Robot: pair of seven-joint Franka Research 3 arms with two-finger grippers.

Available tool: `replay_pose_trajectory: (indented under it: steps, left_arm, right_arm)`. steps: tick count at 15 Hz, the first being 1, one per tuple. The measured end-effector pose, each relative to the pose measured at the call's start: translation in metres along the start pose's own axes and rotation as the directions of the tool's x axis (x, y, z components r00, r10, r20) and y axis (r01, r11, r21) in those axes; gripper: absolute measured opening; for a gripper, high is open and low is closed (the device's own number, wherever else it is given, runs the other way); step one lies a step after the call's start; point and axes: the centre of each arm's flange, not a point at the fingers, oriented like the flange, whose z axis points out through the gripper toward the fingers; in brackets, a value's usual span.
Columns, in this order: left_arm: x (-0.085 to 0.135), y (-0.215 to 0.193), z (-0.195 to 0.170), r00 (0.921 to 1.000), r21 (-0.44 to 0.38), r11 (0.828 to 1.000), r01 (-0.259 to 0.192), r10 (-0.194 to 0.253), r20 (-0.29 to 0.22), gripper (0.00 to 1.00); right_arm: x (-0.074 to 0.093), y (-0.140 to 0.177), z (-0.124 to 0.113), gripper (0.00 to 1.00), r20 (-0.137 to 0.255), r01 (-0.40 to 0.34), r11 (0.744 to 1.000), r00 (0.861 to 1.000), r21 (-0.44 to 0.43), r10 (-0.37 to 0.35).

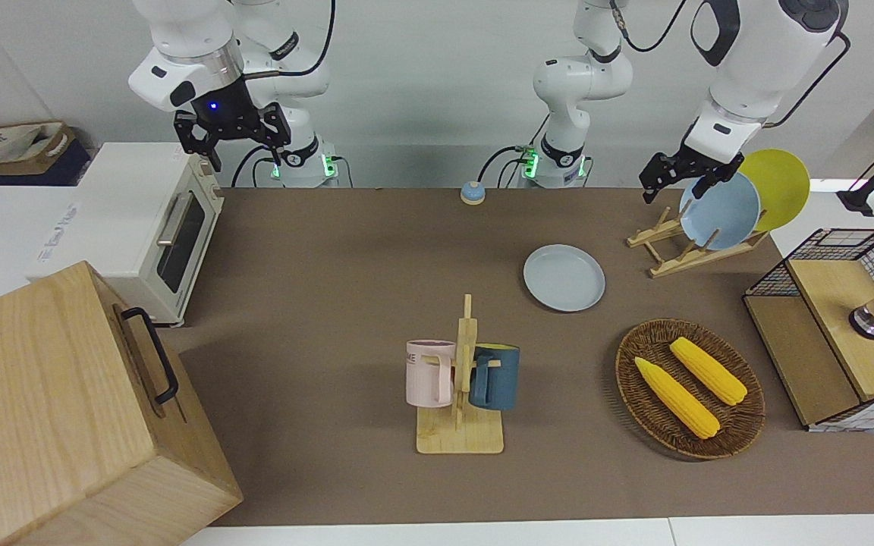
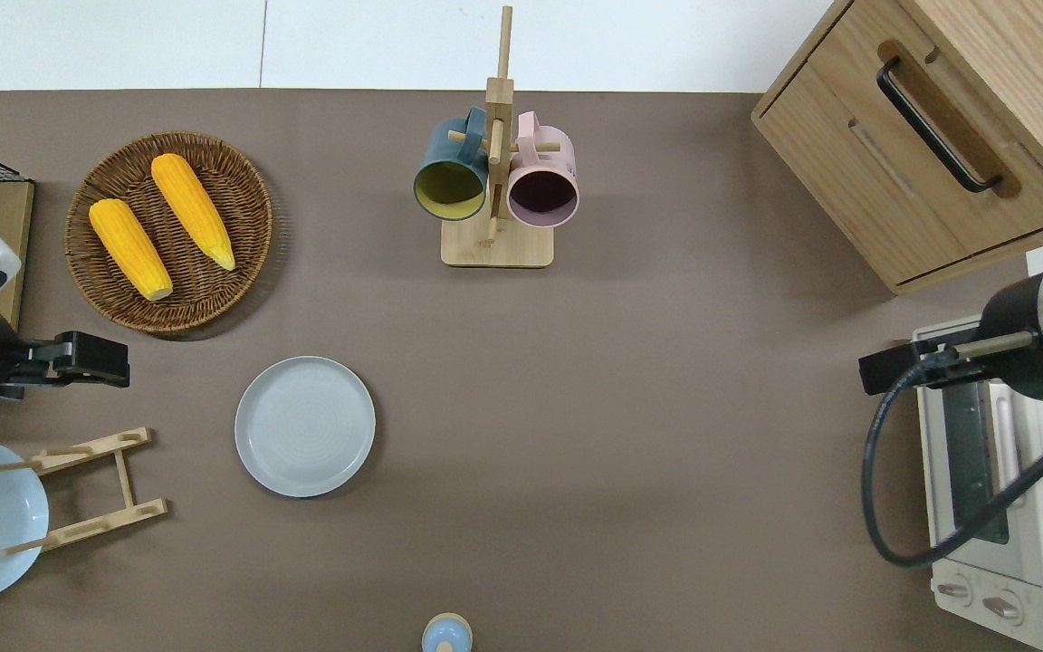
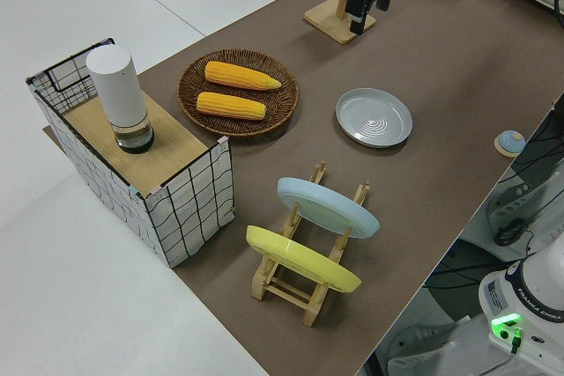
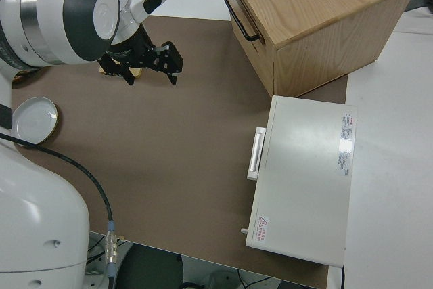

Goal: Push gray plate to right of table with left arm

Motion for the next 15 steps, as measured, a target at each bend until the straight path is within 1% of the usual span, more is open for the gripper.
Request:
replay_pose_trajectory:
  steps: [13,15]
  left_arm:
    - [-0.0005,0.0021,0.0,1.0,0.001,1.0,-0.003,0.003,0.001,1.0]
    - [-0.0029,0.0006,0.0074,0.9998,0.002,1.0,0.0,0.0,0.017,1.0]
  right_arm:
    - [0.0,0.0,0.0,0.99,0.0,0.0,1.0,1.0,0.0,0.0]
    - [0.0,0.0,0.0,0.99,0.0,0.0,1.0,1.0,0.0,0.0]
